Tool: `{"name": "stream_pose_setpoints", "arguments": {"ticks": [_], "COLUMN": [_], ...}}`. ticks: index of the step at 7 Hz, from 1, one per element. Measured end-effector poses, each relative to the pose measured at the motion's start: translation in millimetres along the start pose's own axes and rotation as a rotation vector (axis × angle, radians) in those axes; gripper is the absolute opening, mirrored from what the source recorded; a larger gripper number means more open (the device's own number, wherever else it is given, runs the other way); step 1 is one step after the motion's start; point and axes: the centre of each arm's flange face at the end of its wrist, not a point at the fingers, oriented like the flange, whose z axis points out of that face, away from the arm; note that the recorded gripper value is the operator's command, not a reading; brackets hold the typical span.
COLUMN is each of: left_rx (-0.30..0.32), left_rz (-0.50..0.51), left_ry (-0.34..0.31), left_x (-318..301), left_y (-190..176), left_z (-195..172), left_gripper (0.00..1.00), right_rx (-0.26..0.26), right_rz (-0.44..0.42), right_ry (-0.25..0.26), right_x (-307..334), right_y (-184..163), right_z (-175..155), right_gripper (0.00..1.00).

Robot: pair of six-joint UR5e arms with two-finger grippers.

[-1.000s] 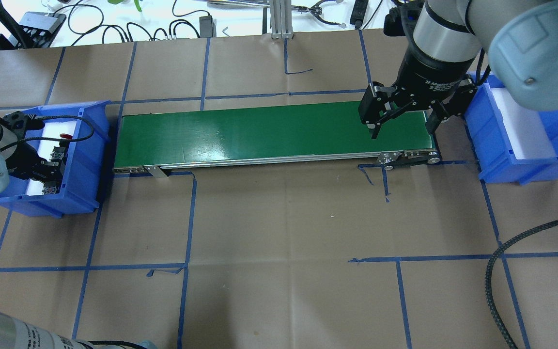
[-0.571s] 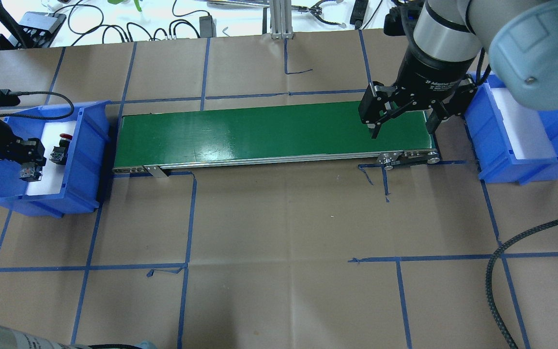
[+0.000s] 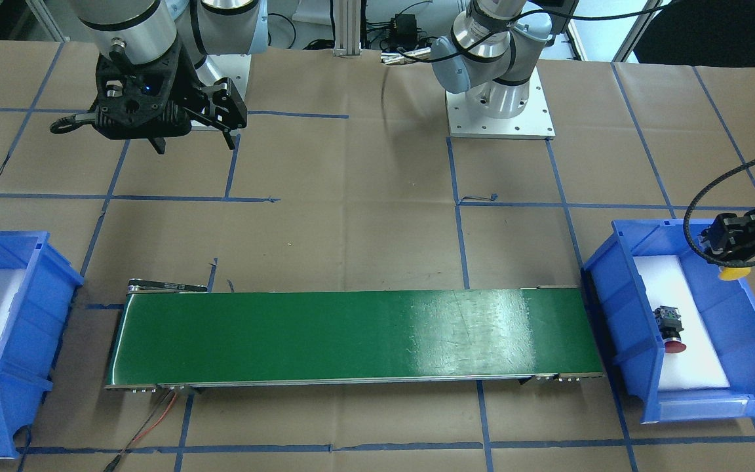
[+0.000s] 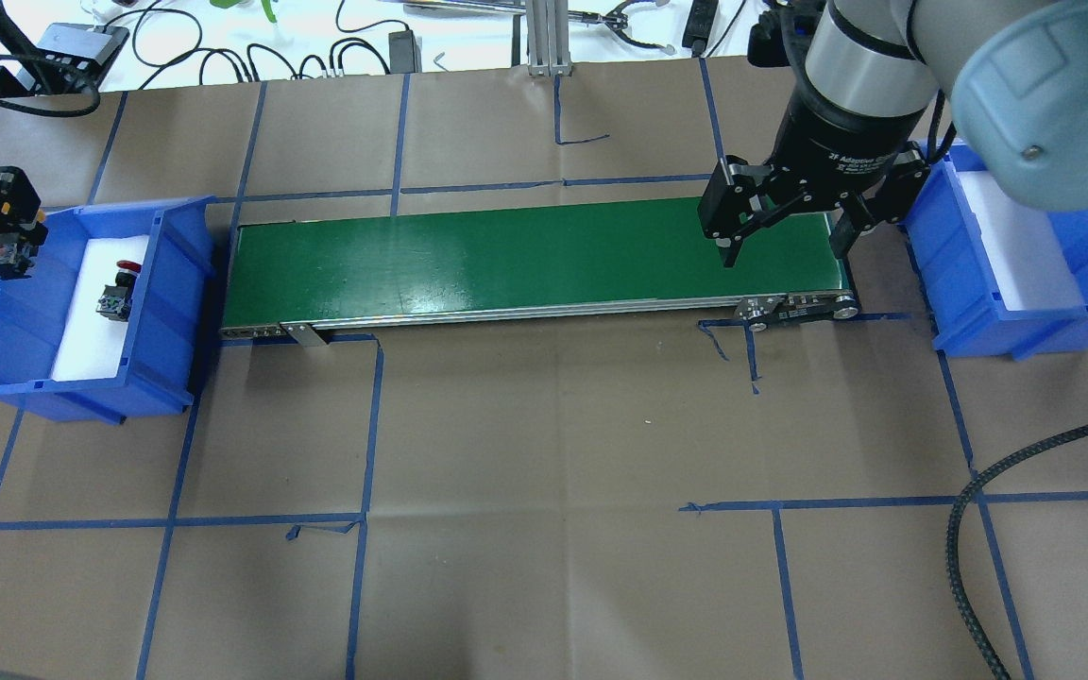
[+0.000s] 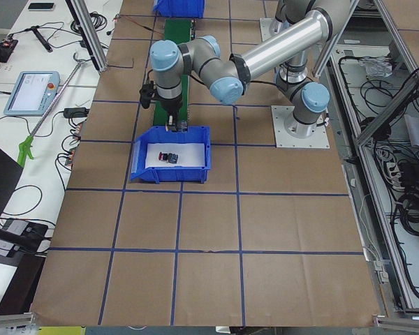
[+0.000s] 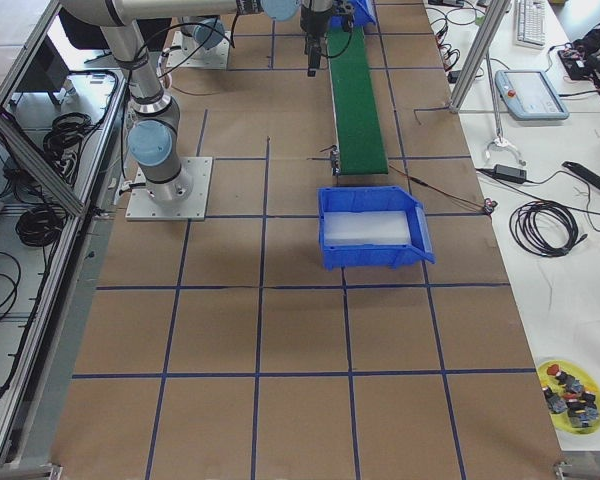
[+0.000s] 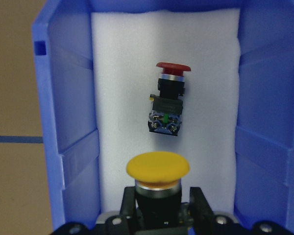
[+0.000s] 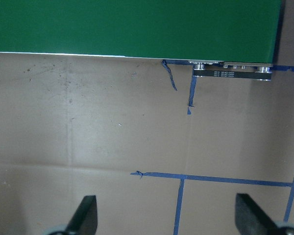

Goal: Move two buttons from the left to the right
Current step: 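Carry the yellow button with the left gripper onto the conveyor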

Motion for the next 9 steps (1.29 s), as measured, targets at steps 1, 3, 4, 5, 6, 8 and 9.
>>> {"name": "stream_pose_setpoints", "arguments": {"ticks": [1, 3, 4, 5, 6, 8, 9], "left_rx": [0.004, -0.005, -0.011, -0.015, -0.014, -0.032, -0.05], "left_rz": [0.008, -0.027, -0.051, -0.07, -0.072, -0.063, -0.058], "left_ry": [-0.002, 0.005, 0.007, 0.008, 0.008, 0.01, 0.012], "left_x": [44, 130, 169, 202, 224, 239, 241], "left_y": [-16, -45, -58, -67, -73, -73, -68], "left_z": [-3, 18, 38, 61, 85, 119, 131], "left_gripper": [0.0, 0.0, 0.0, 0.0, 0.0, 0.0, 0.0], "right_rx": [0.0, 0.0, 0.0, 0.0, 0.0, -0.001, -0.001], "right_rz": [0.001, 0.001, 0.001, 0.002, 0.002, 0.002, 0.002], "right_ry": [0.0, 0.0, 0.0, 0.0, 0.0, 0.0, 0.0], "right_x": [0, 1, 1, 1, 1, 1, 1], "right_y": [0, -1, -2, -2, -2, -2, -2], "right_z": [0, 1, 0, 1, 1, 1, 1], "right_gripper": [1.0, 1.0, 1.0, 1.0, 1.0, 1.0, 1.0]}}
